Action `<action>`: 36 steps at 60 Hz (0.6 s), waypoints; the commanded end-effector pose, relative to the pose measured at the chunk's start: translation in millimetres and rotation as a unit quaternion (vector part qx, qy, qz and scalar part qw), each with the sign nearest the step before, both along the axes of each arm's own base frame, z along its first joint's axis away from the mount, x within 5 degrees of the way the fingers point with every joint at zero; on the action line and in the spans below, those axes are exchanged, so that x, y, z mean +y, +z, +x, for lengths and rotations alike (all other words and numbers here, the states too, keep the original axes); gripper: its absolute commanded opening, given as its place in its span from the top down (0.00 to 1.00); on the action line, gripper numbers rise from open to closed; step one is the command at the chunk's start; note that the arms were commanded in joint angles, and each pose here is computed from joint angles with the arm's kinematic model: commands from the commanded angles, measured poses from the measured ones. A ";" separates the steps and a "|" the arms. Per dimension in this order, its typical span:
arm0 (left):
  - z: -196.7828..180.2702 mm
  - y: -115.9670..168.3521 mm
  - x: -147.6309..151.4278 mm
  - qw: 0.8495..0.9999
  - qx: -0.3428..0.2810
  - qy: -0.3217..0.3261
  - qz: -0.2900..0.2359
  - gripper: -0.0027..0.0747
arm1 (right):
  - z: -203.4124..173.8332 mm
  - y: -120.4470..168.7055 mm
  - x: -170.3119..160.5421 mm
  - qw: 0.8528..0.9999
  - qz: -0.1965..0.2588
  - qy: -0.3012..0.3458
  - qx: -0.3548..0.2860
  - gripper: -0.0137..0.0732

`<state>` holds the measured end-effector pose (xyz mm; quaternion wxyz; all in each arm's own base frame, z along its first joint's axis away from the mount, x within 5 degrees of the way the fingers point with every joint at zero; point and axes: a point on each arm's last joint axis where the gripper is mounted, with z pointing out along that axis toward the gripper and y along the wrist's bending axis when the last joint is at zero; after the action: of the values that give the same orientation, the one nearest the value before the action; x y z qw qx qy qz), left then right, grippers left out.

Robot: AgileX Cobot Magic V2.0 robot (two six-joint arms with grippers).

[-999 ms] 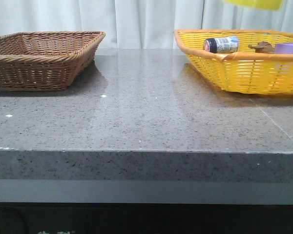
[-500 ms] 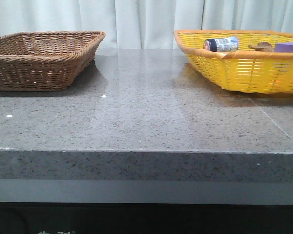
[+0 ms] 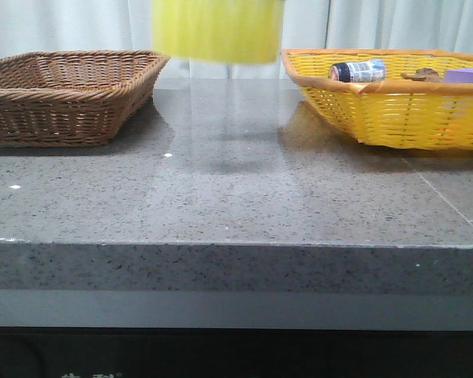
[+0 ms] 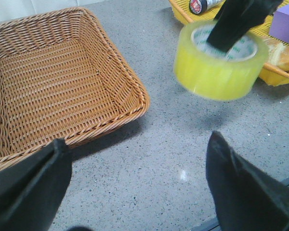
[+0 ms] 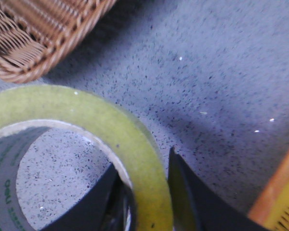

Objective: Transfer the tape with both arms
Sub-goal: 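Carry the tape toward the table center and set it down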

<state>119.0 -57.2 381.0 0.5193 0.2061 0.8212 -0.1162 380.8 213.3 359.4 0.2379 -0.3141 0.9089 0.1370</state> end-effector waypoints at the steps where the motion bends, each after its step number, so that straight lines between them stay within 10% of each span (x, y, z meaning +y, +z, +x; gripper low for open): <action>1: 1.3 16.7 -1.9 0.999 -0.045 -0.002 -0.029 0.23 | -8.5 26.9 1.9 0.998 0.032 0.005 -0.045 0.72; 36: 1.3 16.7 -1.9 0.999 -0.045 -0.002 -0.029 0.24 | 18.6 -18.1 14.0 0.999 -0.015 0.001 -0.043 0.71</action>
<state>119.1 -57.2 381.2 0.5200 0.2059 0.8208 -0.1163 405.8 229.7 303.2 0.2044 -0.3276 0.9178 0.0922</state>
